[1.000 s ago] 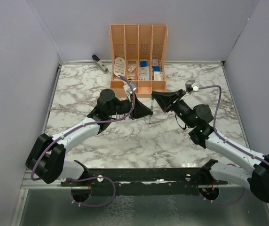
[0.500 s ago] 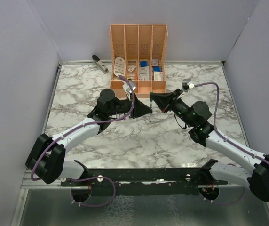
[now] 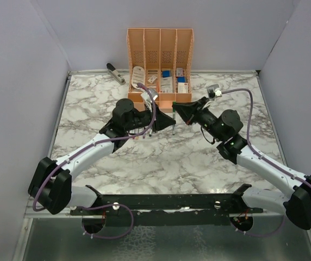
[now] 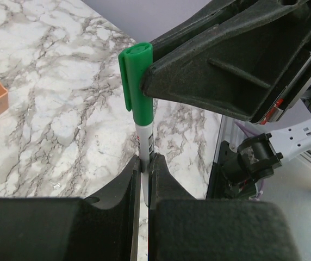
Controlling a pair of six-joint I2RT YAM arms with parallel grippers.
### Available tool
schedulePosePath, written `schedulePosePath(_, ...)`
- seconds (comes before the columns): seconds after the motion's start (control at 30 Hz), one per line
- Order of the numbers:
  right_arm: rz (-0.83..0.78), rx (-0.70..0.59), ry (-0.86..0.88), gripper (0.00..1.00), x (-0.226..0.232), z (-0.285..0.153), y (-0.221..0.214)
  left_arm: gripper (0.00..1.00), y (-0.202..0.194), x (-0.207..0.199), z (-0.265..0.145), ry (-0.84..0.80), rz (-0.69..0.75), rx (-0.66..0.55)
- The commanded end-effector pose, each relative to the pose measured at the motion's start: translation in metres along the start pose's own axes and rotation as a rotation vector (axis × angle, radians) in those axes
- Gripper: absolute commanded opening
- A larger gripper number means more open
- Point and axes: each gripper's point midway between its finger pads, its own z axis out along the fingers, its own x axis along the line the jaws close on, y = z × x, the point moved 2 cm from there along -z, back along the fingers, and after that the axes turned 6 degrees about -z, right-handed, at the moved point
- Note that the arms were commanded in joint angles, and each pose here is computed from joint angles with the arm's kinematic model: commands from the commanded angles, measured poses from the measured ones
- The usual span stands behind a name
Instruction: Insert the pens into the pen caps
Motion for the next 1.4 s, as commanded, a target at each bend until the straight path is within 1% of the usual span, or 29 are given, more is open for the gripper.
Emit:
schedulePosePath(0.0, -0.005, 0.271, -0.034, 0.01, -0.01, -0.013, -0.066, 0.0, 0.087, -0.034, -0.011, 0.007, 0.204, -0.277)
schedulePosePath(0.47, -0.037, 0.444, -0.088, 0.01, -0.016, -0.019, -0.123, 0.0, 0.12, -0.029, -0.017, 0.111, 0.263, -0.392)
schedulePosePath(0.77, -0.069, 0.478, -0.128, 0.01, -0.019, -0.018, -0.135, 0.0, 0.124, -0.028, -0.02, 0.137, 0.278, -0.398)
schedulePosePath(0.87, -0.07, 0.47, -0.152, 0.01, -0.022, -0.017, -0.132, 0.0, 0.12, -0.024, -0.02, 0.151, 0.273, -0.377)
schedulePosePath(0.93, -0.072, 0.456, -0.16, 0.01, -0.023, -0.014, -0.127, 0.0, 0.113, -0.019, -0.018, 0.165, 0.26, -0.343)
schedulePosePath(1.07, -0.087, 0.401, -0.168, 0.02, -0.021, -0.002, -0.105, 0.0, 0.078, 0.006, -0.011, 0.233, 0.184, -0.191)
schedulePosePath(1.17, -0.103, 0.317, -0.182, 0.17, -0.018, 0.009, -0.075, 0.0, 0.04, 0.03, -0.008, 0.291, 0.106, -0.051)
schedulePosePath(1.23, -0.116, 0.248, -0.188, 0.26, -0.016, 0.013, -0.052, 0.0, 0.014, 0.045, -0.008, 0.33, 0.048, 0.025)
schedulePosePath(1.27, -0.127, 0.2, -0.194, 0.33, -0.014, 0.015, -0.035, 0.0, -0.001, 0.054, -0.009, 0.355, 0.015, 0.063)
schedulePosePath(1.3, -0.135, 0.17, -0.201, 0.38, -0.014, 0.016, -0.024, 0.0, -0.013, 0.062, -0.011, 0.38, -0.013, 0.094)
schedulePosePath(1.37, -0.151, 0.111, -0.222, 0.44, -0.013, 0.017, -0.002, 0.0, -0.033, 0.076, -0.013, 0.429, -0.066, 0.152)
